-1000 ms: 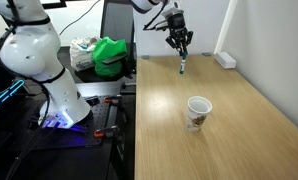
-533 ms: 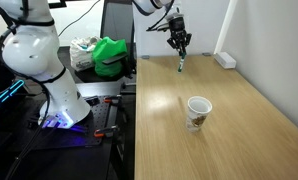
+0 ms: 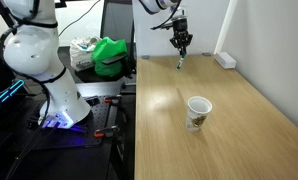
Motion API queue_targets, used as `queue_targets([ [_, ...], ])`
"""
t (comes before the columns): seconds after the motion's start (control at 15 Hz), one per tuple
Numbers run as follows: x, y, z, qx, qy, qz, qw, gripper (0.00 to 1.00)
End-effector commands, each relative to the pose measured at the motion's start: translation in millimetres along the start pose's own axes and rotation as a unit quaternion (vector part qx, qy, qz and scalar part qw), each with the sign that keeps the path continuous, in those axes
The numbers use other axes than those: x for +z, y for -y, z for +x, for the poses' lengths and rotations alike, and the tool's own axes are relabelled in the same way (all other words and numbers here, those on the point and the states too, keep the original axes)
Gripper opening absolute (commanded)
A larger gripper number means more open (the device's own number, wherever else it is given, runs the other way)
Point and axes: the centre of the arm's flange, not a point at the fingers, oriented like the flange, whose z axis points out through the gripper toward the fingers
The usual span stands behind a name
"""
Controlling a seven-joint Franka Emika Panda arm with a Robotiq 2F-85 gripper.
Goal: Remove the marker from the mug and put it on the table
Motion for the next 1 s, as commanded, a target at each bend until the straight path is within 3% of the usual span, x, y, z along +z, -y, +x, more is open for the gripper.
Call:
queue_targets([
  [0.0,-6,18,5,-0.016,0.038,-0.007,0.9991,0.05],
  [0.4,-10,24,10,-0.052,0.098,-0.021,0.9936,0.05],
  [0.93,-9,28,19,-0.095,0.172,-0.047,0.9794,0.05],
])
